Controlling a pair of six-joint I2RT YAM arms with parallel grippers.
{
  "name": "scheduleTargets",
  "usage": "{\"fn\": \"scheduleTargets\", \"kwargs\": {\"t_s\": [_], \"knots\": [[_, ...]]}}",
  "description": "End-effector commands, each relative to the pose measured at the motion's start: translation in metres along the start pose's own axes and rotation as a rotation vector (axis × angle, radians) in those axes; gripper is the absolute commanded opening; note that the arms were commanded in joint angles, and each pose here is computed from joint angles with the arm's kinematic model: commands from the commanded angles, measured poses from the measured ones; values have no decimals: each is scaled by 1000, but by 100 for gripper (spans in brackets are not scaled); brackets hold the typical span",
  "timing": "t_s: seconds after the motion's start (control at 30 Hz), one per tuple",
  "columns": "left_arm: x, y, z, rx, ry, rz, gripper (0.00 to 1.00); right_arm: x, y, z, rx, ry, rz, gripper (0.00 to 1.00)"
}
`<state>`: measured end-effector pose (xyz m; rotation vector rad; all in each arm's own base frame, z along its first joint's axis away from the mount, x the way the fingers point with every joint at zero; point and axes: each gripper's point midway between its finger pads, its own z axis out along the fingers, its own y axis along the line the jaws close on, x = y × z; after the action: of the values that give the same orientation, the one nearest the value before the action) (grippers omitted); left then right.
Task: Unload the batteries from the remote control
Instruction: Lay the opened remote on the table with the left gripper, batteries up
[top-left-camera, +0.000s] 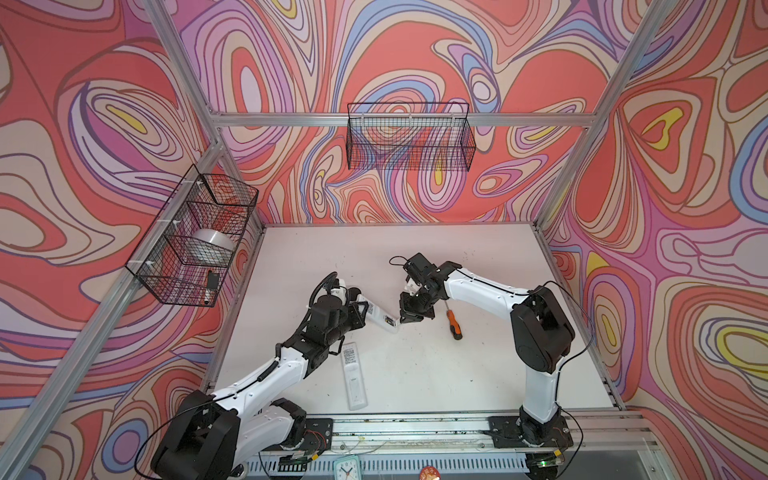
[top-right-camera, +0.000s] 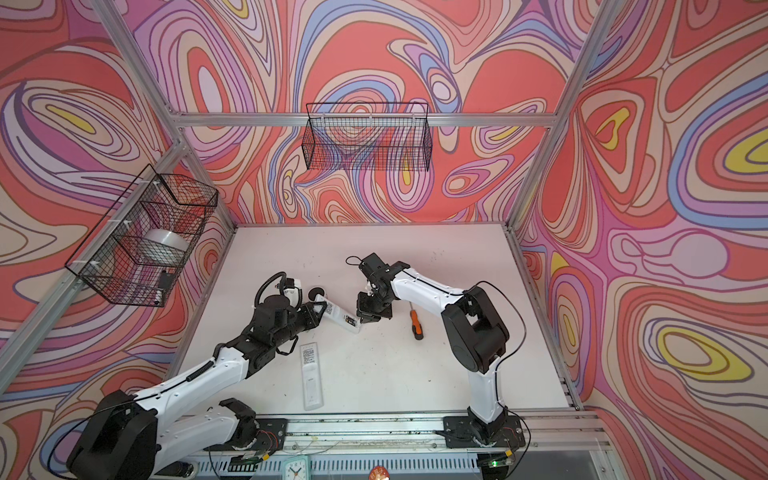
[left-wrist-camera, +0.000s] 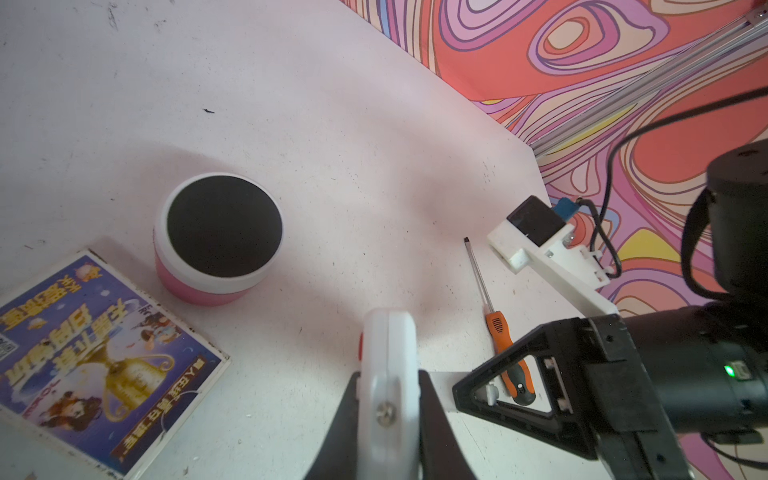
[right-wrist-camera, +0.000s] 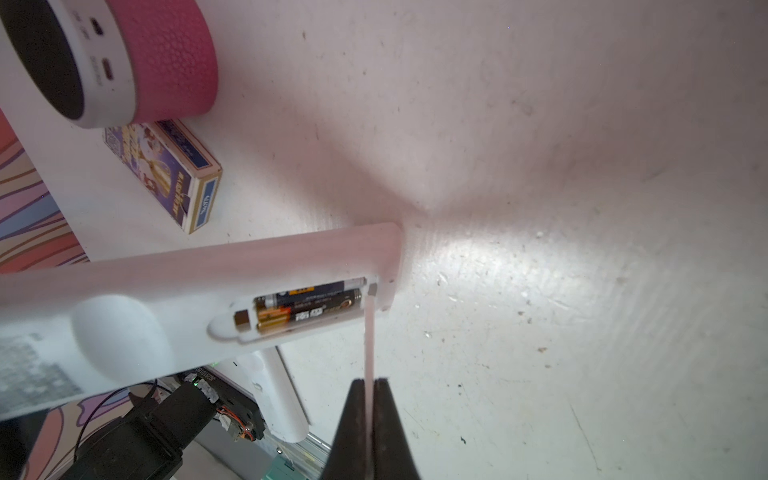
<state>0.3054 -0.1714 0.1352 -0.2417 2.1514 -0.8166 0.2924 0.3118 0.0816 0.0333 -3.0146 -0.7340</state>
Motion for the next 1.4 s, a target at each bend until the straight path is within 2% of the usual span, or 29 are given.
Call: {"fn": "scheduleTargets", "kwargs": {"t_s": [0.0,0.03,0.1,0.17,0.27,0.33,0.5,0.6,0.67,0.8,0.93,1.03,1.37], "knots": [[22,27,-2,-113,90,56,0,0,-4,-25,45,-40,-29,6],[24,28,-2,-117,95,56,0,0,-8,-27,54,-44,-25,12],[27,28,-2,-115,110,60,0,-2,-20,-30,71,-44,-13,40],[30,27,-2,-113,132,64,0,-4,-31,-35,88,-41,-6,62],[35,18,0,-74,180,78,0,-14,-46,-52,115,-89,3,81],[33,8,2,-47,214,92,0,-21,-53,-64,117,-126,-5,98],[39,9,2,-66,253,19,0,-31,-82,-93,271,-216,-98,98],[44,3,5,-37,287,-49,0,-28,-102,-98,334,-198,-108,98],[53,-5,10,4,348,-70,0,-26,-110,-100,328,-199,-91,98],[64,-2,18,-40,441,-108,0,-20,-124,-100,310,-194,-52,99],[71,-8,25,-1,486,-142,2,-12,-134,-97,305,-172,-32,98],[84,-5,32,-22,583,-138,3,-8,-136,-94,291,-174,-24,98],[106,11,44,-100,702,-165,19,-3,-136,-89,263,-169,-13,98]]}}
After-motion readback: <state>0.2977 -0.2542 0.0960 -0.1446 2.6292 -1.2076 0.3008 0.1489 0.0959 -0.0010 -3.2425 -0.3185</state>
